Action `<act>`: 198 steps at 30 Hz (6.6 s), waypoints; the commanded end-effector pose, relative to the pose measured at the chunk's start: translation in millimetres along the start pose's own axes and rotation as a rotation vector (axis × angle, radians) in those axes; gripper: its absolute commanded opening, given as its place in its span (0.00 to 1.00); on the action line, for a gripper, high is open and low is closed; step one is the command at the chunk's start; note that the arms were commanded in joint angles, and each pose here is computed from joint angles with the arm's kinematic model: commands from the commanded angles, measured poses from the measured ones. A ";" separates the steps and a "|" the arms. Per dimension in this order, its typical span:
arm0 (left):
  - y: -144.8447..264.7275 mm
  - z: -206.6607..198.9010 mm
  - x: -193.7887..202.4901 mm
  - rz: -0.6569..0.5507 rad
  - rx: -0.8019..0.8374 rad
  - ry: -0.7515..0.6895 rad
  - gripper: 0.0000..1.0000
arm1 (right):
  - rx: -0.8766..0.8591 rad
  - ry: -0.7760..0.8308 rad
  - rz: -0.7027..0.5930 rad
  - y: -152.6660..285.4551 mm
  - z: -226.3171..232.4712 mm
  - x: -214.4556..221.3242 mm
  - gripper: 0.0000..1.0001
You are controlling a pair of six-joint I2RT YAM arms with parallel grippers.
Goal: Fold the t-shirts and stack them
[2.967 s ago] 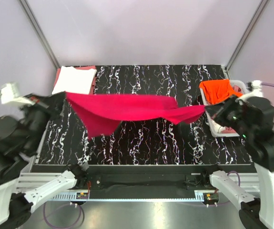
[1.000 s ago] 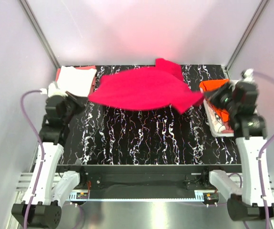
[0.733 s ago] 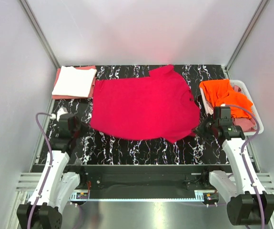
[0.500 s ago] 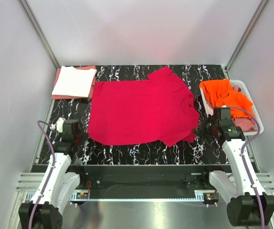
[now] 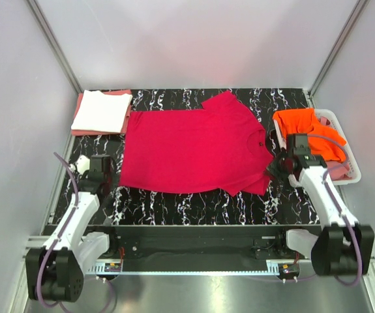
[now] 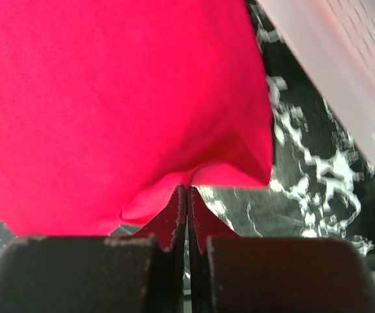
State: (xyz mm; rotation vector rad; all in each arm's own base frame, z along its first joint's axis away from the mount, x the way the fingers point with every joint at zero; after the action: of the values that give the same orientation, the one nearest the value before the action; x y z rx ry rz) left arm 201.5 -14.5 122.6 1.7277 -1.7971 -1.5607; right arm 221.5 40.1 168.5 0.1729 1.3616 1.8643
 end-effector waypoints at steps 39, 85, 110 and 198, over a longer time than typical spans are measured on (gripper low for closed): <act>-103.6 -115.5 -44.6 -0.009 -0.063 -0.108 0.00 | 0.141 0.337 -0.106 -66.1 64.4 -121.4 0.00; -119.5 -122.9 -42.3 0.008 -0.083 -0.137 0.00 | 0.298 0.936 -0.278 -120.0 159.5 -112.9 0.01; -31.7 -137.7 -8.5 0.159 0.264 -0.423 0.45 | 0.024 0.170 0.040 -96.6 173.1 -40.6 0.42; -77.4 -55.3 13.1 0.101 -0.218 -0.360 0.44 | 0.528 0.426 0.030 -114.4 23.6 -12.6 0.15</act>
State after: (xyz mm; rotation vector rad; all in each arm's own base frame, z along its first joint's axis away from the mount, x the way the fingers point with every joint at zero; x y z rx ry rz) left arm 289.0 -45.6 78.9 1.3038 -1.8471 -1.9573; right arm 312.2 77.5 84.3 0.0706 2.0301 1.6805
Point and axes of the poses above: each gripper's point midway between its finger pads, its own y axis back along the fingers, its own z axis along the line the jaws close on, x = y × z, the point moved 7 cm from there along y, back along the fingers, and after that the axes turned 2 degrees about y, right-handed, at the moved point
